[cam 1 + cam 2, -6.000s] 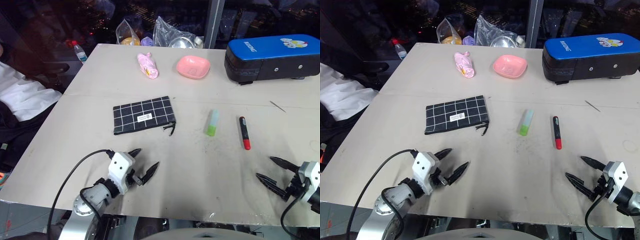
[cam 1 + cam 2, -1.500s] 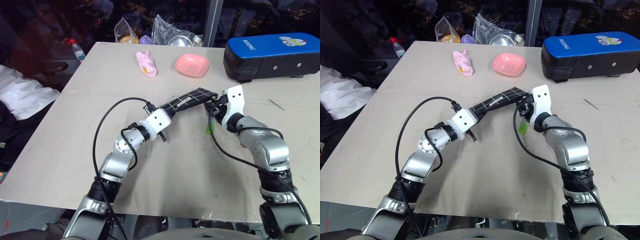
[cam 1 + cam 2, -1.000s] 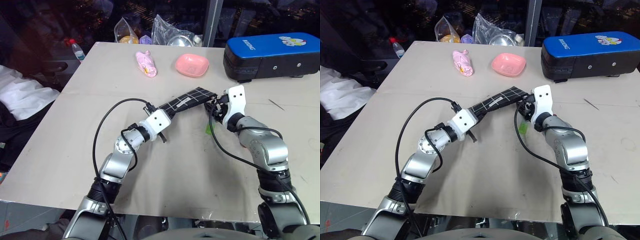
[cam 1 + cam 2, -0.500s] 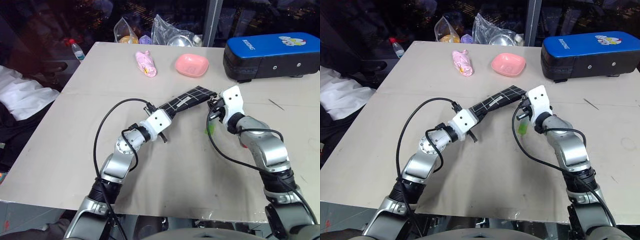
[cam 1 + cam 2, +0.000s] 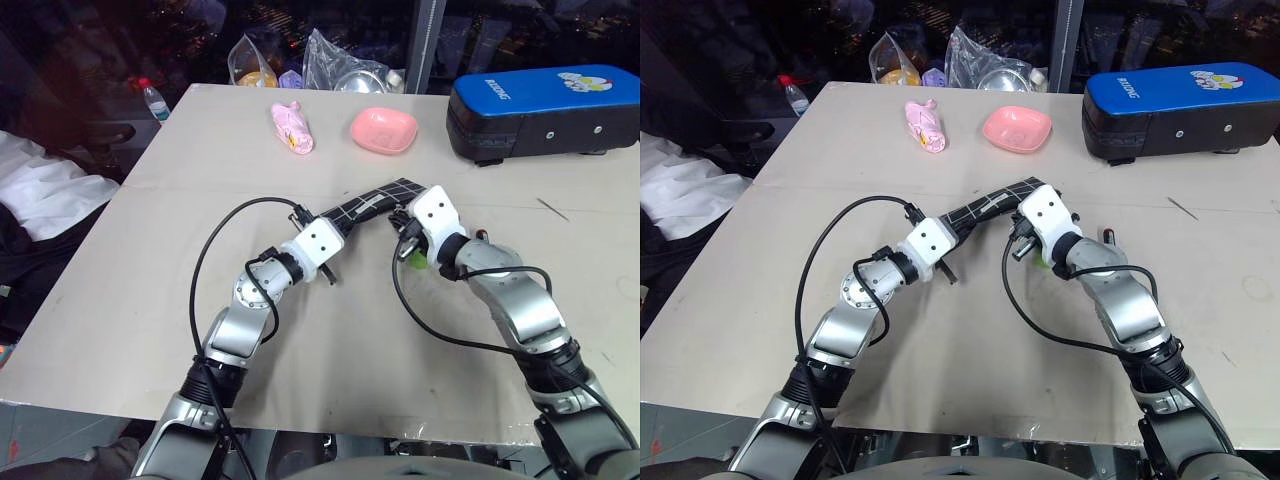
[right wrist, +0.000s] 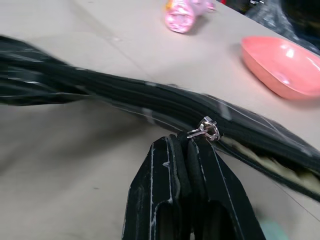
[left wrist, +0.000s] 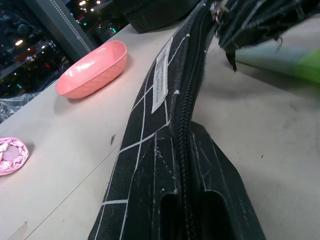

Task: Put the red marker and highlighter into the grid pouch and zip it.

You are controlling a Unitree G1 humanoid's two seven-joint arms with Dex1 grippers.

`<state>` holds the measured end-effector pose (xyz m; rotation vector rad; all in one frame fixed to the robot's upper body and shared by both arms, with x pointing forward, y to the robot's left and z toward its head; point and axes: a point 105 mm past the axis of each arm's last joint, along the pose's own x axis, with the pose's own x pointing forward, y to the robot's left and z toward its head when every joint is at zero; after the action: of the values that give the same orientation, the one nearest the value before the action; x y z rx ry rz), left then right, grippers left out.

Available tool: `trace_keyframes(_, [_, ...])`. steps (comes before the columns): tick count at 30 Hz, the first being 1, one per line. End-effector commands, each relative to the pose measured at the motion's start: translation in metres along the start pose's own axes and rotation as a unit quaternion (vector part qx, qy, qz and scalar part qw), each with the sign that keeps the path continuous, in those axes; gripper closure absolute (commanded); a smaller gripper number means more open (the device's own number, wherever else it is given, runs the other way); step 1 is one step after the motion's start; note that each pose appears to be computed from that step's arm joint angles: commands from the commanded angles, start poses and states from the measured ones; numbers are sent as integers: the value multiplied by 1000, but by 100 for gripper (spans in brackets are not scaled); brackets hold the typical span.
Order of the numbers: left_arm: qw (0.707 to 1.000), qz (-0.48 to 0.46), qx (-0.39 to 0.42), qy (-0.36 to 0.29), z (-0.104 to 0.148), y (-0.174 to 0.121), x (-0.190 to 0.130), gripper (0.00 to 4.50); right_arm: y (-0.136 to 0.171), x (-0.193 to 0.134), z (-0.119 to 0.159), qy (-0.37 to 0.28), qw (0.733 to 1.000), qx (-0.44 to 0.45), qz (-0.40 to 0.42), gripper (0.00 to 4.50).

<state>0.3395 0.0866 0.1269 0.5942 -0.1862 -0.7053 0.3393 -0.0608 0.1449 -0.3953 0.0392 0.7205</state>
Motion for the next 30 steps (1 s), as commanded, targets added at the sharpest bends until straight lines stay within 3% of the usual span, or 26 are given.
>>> trace_keyframes(1, [1000,-1,10,-19,10,-1,1,450,11,-1,26,-47,997,-48,35,449])
trace_keyframes(11, [1000,-15,12,-16,9,-7,3,450,47,3,32,-58,983,-108,139,449])
trace_keyframes(17, [1000,-13,7,-16,8,-7,4,450,55,9,33,-57,980,-121,150,449])
trace_keyframes(20, [1000,-3,-1,-14,7,-4,3,450,49,3,35,-59,982,-98,151,368])
trace_keyframes(25, [999,17,-28,-18,8,4,0,450,38,-23,35,-60,983,-59,162,114])
trace_keyframes(27, [999,21,-38,-22,10,7,-1,450,36,-31,39,-66,984,-27,163,32])
trace_keyframes(30, [998,29,-57,-27,12,11,-2,450,22,-35,49,-86,988,31,126,52])
